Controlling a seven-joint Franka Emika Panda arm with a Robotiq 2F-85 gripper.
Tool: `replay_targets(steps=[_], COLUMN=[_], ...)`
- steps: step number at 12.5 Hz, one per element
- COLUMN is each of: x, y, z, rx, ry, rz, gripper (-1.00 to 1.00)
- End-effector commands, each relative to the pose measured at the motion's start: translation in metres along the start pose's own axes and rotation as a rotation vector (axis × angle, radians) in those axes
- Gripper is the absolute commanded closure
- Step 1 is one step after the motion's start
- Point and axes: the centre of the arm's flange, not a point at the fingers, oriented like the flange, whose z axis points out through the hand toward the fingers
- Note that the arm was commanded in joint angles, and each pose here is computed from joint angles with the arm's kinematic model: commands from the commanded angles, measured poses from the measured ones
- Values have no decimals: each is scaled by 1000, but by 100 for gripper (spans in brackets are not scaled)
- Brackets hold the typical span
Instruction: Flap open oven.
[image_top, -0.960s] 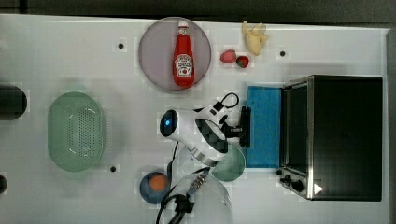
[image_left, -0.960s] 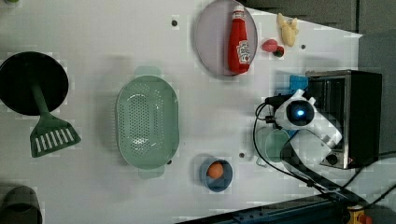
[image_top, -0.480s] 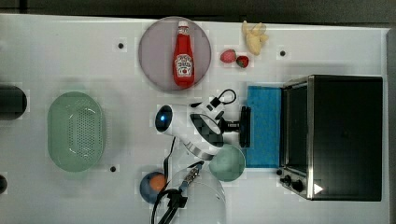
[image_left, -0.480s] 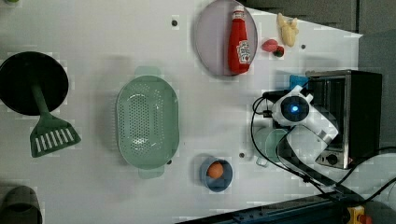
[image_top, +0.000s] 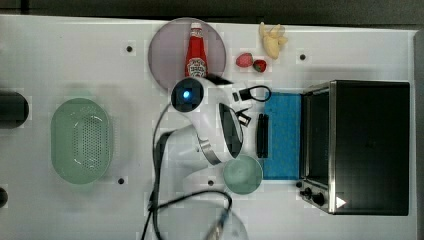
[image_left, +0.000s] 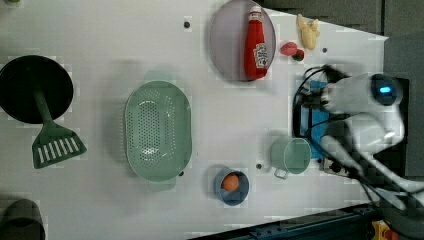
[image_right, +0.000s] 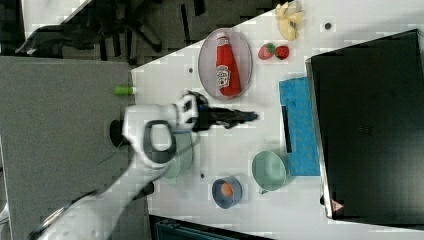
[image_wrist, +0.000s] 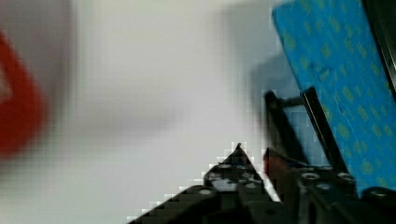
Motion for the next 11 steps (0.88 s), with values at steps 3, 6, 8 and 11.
replay_targets(steps=[3,6,8,11], x=[36,36,31,29], y=[67,127,150,162], z=[-184,-252,-290,-315], rx=[256,259,236,236], ry=[-42,-170,-213,-226], rz=[354,432,435,433], gripper=[65,65,65,65])
